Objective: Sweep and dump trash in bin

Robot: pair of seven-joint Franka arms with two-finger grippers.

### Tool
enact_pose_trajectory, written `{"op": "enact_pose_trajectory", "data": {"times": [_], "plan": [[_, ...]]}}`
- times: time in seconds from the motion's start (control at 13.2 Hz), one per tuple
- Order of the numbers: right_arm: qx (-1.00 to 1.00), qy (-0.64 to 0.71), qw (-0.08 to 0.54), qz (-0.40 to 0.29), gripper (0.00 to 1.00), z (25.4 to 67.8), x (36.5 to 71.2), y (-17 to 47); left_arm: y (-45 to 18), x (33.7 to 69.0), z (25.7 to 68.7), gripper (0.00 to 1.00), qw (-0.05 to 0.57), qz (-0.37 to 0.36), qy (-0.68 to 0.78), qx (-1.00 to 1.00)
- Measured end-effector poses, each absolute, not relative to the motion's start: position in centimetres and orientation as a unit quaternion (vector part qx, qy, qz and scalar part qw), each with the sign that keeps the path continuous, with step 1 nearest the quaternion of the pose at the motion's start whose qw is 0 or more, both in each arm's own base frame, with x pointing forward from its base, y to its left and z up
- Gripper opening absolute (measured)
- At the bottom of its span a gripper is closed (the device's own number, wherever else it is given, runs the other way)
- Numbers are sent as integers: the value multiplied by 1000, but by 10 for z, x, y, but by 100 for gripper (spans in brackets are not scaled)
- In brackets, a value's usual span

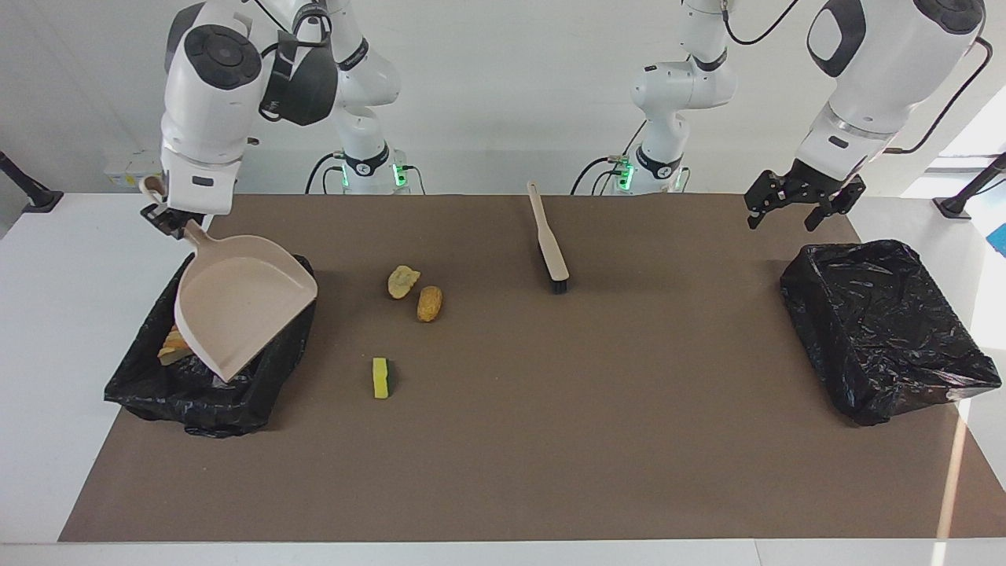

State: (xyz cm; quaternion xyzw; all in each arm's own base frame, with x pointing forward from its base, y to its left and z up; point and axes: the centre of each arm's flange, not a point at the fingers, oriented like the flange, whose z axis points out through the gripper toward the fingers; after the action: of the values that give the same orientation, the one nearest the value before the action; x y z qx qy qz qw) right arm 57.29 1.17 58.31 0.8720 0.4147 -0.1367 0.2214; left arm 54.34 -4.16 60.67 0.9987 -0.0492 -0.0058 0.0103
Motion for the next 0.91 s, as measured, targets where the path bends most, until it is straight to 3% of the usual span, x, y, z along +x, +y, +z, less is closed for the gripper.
{"op": "enact_pose_trajectory", "data": {"times": [0.53,0.91], "plan": [[978,178,110,-21,33,561,591,119,-40,543,608,100,10,-5,-48,999],[996,79,39,14,33,493,614,243,-41,543,608,100,10,-5,-48,999]]}}
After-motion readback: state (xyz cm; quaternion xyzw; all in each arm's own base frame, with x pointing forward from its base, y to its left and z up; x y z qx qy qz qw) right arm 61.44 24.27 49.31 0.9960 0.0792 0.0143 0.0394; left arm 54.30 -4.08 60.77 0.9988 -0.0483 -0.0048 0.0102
